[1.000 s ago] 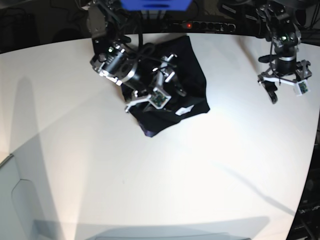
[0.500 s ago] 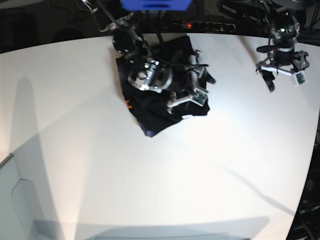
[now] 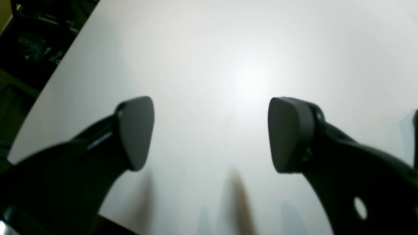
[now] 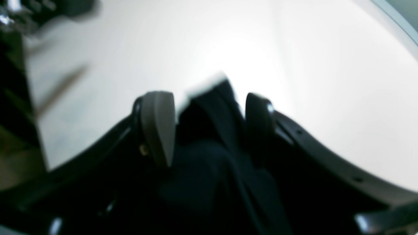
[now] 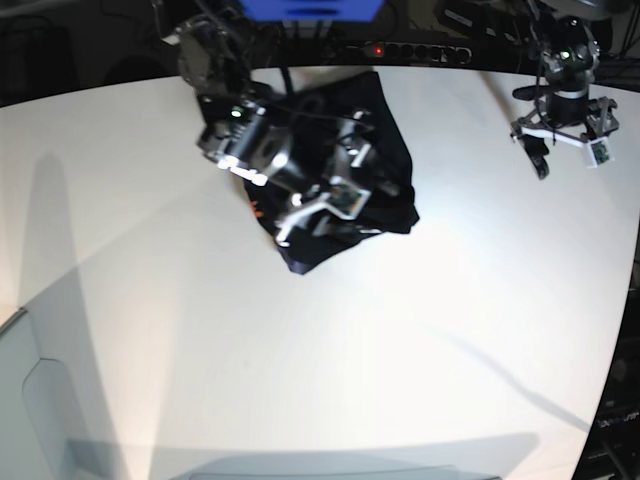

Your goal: Fold the T-shirt properly

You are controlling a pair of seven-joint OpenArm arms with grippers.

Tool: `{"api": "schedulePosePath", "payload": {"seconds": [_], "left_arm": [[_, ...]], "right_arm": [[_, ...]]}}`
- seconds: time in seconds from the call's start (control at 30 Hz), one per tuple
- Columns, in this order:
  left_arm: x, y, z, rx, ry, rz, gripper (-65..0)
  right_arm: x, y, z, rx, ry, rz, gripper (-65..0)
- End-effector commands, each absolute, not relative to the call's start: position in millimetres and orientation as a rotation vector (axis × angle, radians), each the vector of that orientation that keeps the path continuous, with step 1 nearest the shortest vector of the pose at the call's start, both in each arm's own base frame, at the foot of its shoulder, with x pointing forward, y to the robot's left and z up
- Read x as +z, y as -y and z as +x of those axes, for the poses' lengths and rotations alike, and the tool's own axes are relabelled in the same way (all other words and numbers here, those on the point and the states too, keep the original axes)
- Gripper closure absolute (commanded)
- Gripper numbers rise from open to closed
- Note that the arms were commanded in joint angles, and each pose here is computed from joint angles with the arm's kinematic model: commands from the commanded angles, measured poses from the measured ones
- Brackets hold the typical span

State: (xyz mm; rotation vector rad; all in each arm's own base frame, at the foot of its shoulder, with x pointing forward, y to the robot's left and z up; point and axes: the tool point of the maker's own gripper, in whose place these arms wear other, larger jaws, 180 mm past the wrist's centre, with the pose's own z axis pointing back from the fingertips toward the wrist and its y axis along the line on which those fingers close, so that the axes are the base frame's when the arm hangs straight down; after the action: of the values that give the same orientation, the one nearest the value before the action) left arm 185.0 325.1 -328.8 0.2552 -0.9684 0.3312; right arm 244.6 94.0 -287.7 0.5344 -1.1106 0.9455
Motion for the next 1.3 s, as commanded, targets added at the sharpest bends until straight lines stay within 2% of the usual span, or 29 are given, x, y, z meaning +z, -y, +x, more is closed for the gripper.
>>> {"api": "schedulePosePath", "payload": {"seconds": [0.0, 0.17, 0.4, 0.63, 0.73, 0.93, 0.97, 1.27], "left_arm": [[-317, -325, 191, 0.331, 1.017, 0.247, -52.3], [-317, -321, 193, 0.355, 1.030, 0.197, -52.3], [-316, -323, 193, 0.355, 1.030, 0.203, -52.3], [-318, -324, 189, 0.357, 1.021, 0.208, -52.3], [-319, -325, 189, 0.359, 1.018, 0.208, -52.3], [-318, -324, 189, 0.359, 1.021, 0.207, -52.3], [-317, -324, 189, 0.357, 1.021, 0.207, -52.3], [-316, -324, 190, 0.355, 1.024, 0.208, -52.3]], "right_arm": [[-274, -90, 245, 0.926, 1.162, 0.548, -35.2], [-304, -65, 238, 0.930, 1.076, 0.497, -35.2], [-301, -65, 247, 0.946, 1.087, 0.481, -35.2], [-334, -63, 252, 0.945, 0.992, 0.483, -34.5], [-337, -68, 238, 0.969, 0.978, 0.504, -27.8], [-322, -89, 205, 1.034, 0.993, 0.569, -1.6], [-320, -90, 201, 1.032, 0.993, 0.576, 0.0], [-318, -104, 154, 1.041, 0.948, 0.665, 0.0]]}}
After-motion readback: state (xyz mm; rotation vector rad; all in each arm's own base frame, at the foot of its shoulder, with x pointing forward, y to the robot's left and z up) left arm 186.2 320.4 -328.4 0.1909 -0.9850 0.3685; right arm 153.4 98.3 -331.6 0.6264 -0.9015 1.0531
